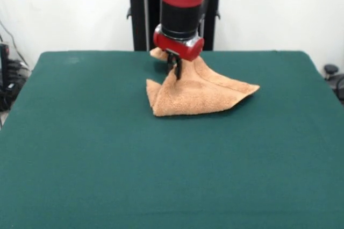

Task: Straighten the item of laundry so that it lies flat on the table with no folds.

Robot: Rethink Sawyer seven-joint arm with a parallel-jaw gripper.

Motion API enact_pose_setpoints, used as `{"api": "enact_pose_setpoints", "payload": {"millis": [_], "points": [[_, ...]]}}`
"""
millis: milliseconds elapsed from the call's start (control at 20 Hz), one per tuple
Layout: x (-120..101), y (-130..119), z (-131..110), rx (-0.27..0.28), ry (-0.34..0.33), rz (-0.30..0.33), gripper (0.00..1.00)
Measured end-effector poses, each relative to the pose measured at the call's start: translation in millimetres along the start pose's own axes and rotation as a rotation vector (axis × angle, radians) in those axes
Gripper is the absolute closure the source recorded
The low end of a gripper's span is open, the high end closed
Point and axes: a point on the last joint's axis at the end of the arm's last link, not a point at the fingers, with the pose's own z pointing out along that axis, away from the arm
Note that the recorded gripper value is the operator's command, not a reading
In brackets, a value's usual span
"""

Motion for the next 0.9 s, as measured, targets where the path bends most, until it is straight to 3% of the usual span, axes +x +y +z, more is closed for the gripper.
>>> {"api": "enact_pose_setpoints", "payload": {"millis": [400,700,900], "points": [[-8.7,19.6,2.2,0.023,0.013,-0.052,1.00],[-44.1,33.7,-1.2,0.038,0.070,-0.049,1.00],[-68.3,43.5,-5.2,0.032,0.069,-0.044,1.00]]}}
